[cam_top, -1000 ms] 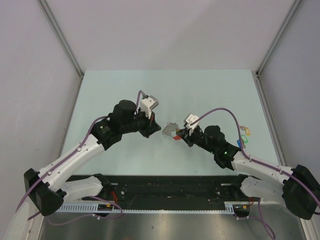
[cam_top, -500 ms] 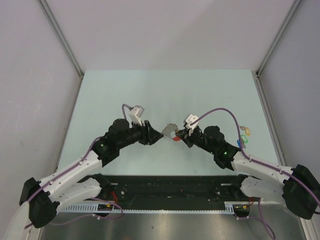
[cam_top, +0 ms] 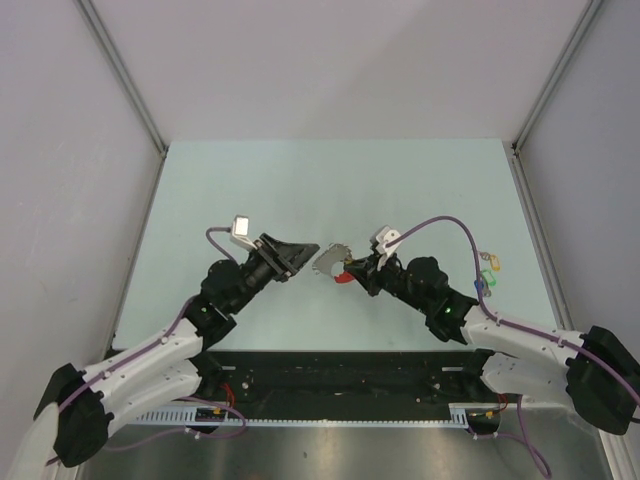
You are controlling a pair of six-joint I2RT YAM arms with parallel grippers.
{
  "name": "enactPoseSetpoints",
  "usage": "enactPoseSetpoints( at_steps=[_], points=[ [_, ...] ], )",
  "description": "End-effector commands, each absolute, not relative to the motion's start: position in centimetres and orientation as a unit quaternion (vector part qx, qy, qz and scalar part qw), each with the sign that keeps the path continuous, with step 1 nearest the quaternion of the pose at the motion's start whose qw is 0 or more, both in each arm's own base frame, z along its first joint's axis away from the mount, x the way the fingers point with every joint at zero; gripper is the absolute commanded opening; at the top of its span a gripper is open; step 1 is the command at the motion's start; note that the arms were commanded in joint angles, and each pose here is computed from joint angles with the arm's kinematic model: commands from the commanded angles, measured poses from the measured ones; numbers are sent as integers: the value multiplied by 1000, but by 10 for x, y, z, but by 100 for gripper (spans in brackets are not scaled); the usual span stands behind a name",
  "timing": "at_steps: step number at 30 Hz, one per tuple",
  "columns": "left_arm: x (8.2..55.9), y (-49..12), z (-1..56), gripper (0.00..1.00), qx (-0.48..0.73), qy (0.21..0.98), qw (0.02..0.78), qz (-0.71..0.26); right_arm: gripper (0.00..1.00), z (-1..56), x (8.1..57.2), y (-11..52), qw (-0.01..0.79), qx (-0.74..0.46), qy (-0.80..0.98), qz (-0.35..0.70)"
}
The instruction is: Put the keys on the keyring
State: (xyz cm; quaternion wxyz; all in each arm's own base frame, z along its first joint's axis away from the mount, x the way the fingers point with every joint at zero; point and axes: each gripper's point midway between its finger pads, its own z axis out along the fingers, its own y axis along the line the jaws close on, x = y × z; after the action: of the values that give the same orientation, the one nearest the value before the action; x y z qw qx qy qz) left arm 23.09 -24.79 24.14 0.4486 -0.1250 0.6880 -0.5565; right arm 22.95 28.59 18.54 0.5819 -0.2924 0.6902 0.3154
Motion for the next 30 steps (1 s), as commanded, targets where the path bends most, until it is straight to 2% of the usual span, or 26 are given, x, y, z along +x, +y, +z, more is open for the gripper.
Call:
enactPoseSetpoints(
  at_steps=[1,9,30],
  points=[
    [237,-248,266,53,-174,644,449,-595,0,211,235,292,619,-233,668,340],
    [234,-258,261,47,-179,651,431,-599,0,213,234,292,628,-207,668,341],
    [238,-277,241,48,-210,659,392,-606,0,215,224,303,628,-214,659,356]
  ],
)
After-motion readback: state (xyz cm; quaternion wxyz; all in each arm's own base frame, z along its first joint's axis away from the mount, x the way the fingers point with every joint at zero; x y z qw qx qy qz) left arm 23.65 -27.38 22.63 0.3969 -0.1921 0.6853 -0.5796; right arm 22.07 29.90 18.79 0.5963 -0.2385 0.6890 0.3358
